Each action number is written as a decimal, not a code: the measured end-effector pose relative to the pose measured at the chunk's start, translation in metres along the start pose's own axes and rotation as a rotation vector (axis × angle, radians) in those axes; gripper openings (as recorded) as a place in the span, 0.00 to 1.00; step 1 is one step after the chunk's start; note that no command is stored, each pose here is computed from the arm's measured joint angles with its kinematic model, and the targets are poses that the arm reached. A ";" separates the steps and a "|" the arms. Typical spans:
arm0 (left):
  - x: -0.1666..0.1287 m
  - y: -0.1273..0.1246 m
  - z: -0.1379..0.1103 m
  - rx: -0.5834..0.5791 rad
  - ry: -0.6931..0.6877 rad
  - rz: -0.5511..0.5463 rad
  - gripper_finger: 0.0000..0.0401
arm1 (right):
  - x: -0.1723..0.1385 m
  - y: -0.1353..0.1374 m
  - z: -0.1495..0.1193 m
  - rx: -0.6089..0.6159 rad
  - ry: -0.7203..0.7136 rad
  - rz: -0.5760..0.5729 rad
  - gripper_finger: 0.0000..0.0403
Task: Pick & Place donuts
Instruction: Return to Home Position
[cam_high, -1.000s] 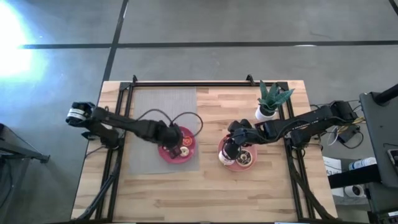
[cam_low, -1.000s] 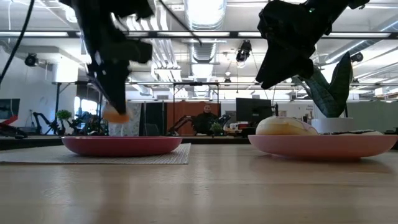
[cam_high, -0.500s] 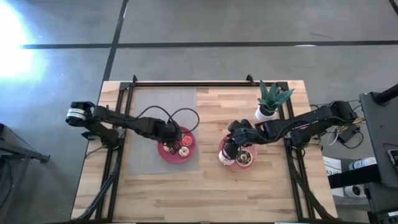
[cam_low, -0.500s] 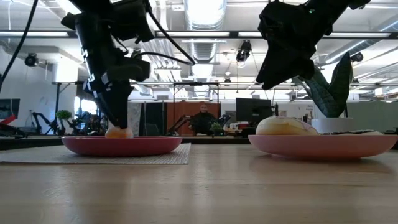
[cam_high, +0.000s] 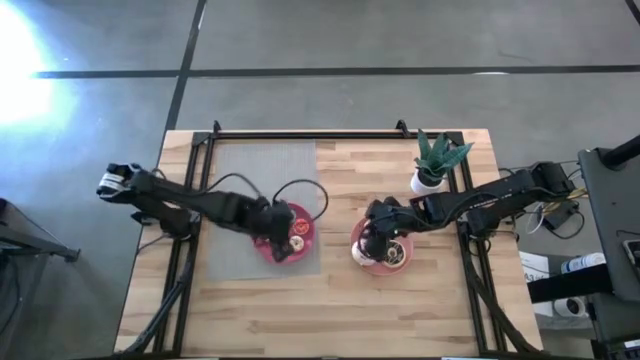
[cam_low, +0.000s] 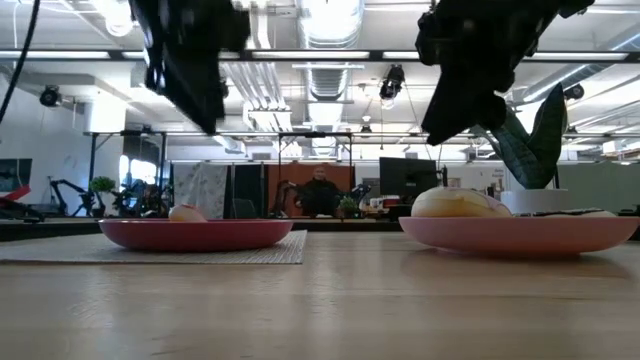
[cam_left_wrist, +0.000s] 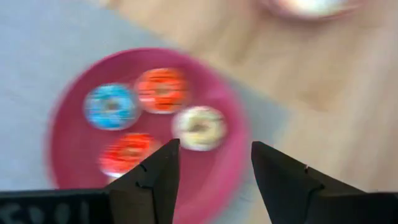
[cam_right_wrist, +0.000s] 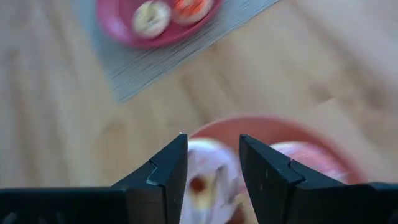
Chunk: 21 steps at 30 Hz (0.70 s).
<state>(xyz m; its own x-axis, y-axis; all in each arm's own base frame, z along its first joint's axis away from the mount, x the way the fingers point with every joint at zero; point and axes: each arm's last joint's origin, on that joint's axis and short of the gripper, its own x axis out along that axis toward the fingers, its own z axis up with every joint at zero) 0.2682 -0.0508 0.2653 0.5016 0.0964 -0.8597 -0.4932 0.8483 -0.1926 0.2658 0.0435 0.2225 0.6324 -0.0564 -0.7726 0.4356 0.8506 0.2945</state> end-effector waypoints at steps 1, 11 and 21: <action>-0.008 -0.008 -0.002 0.000 -0.019 -0.038 0.43 | -0.001 0.002 -0.002 0.000 0.028 0.038 0.34; -0.097 -0.058 -0.019 -0.070 -0.284 -0.311 0.43 | -0.077 0.006 -0.032 -0.010 -0.136 0.119 0.30; -0.087 -0.035 -0.018 0.098 -0.466 -0.494 0.43 | -0.127 -0.044 -0.056 0.284 -0.157 0.224 0.29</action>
<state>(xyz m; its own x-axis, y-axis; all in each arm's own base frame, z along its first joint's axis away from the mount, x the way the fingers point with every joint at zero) 0.2285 -0.0985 0.3384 0.9156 -0.1189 -0.3842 -0.0720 0.8914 -0.4475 0.1307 0.0423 0.2759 0.8127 0.0165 -0.5825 0.4213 0.6740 0.6068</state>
